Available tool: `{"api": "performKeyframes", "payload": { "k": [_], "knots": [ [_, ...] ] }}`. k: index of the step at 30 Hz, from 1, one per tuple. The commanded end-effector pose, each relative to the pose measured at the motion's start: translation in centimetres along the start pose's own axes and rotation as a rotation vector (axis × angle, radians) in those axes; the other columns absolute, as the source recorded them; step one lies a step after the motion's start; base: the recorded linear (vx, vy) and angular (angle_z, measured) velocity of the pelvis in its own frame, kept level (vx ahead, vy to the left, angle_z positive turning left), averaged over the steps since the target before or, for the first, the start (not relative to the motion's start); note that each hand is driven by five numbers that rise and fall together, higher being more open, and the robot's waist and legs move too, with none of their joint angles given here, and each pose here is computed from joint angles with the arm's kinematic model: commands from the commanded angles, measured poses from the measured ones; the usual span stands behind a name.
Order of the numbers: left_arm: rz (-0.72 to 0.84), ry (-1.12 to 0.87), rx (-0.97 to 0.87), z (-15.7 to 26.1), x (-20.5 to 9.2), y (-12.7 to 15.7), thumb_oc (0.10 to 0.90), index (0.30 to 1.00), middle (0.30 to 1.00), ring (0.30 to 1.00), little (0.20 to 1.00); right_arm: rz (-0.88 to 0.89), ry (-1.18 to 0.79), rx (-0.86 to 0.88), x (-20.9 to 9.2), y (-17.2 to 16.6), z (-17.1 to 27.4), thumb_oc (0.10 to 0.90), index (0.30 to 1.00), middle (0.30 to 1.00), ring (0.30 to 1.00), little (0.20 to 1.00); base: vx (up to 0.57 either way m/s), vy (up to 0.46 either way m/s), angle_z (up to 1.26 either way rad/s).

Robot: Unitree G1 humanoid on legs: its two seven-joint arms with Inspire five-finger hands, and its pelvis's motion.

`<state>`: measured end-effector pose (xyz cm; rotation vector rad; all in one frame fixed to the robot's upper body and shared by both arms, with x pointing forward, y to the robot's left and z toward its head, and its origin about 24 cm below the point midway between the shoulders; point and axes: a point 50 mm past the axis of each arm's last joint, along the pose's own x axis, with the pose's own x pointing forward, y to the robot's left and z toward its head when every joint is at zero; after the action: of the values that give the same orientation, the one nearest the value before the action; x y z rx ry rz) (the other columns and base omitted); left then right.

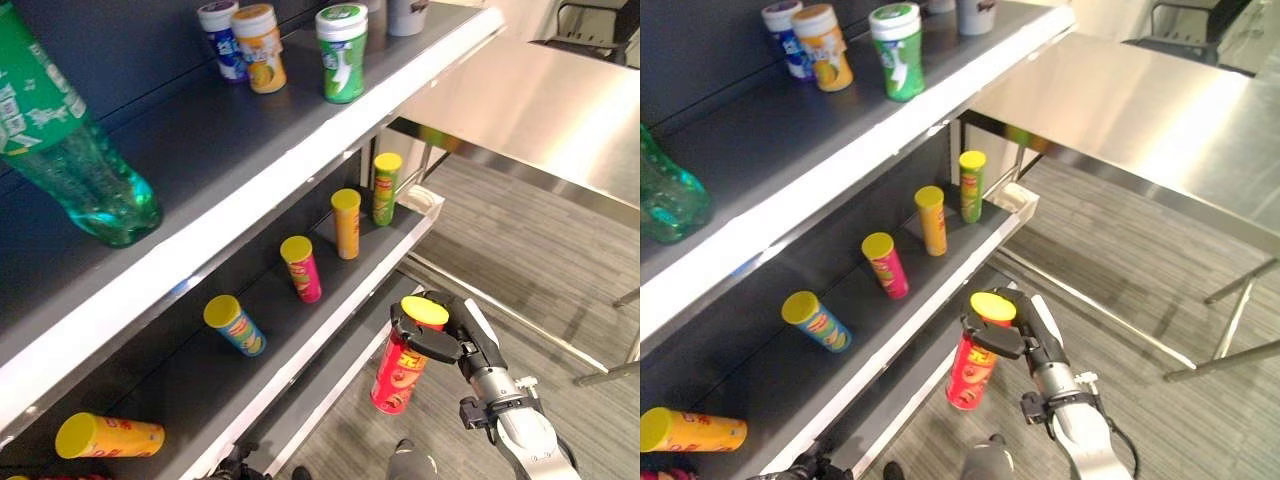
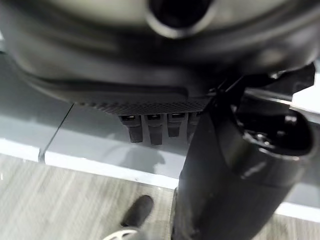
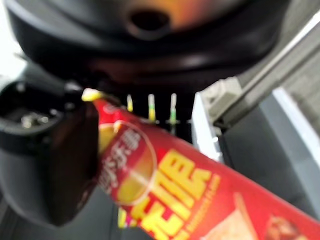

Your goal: Put the goods on the table back onto the shelves and tidy them up.

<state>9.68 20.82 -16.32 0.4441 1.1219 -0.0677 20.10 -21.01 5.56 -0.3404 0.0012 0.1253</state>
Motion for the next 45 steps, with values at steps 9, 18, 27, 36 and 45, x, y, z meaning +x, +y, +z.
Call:
{"api": "performKeyframes", "payload": {
  "k": [9,18,27,36,45],
  "knots": [
    [0.161,0.062,-0.164,-1.5,-0.1,4.1,0.800,0.900,0.900,0.900,0.900,0.011,-0.491,0.071,1.2,-0.5,8.6,0.400,0.300,0.300,0.300,0.300,-0.21,-0.248,0.01],
    [0.220,0.208,-0.408,-5.6,-1.3,3.4,0.800,0.900,0.900,0.900,0.900,0.176,-0.549,0.038,1.8,1.8,9.9,0.400,0.300,0.300,0.300,0.300,-0.25,-0.087,0.59],
    [0.196,0.200,-0.249,-5.2,-1.1,3.5,0.800,0.900,0.900,0.900,0.900,0.194,-0.567,-0.109,2.4,1.9,10.5,0.400,0.300,0.300,0.300,0.300,-0.03,0.136,0.41],
    [0.158,0.239,-0.174,-6.6,-1.7,2.6,0.800,0.900,0.900,0.900,0.900,0.104,-0.536,-0.177,2.0,0.4,10.0,0.400,0.300,0.300,0.300,0.300,0.03,0.296,0.19],
    [0.217,0.088,-0.033,-1.7,-0.2,5.2,0.800,0.900,0.900,0.900,0.900,-0.028,-0.549,-0.227,1.3,-0.2,10.3,0.400,0.300,0.300,0.300,0.300,0.02,0.389,0.03]
  ]
}}
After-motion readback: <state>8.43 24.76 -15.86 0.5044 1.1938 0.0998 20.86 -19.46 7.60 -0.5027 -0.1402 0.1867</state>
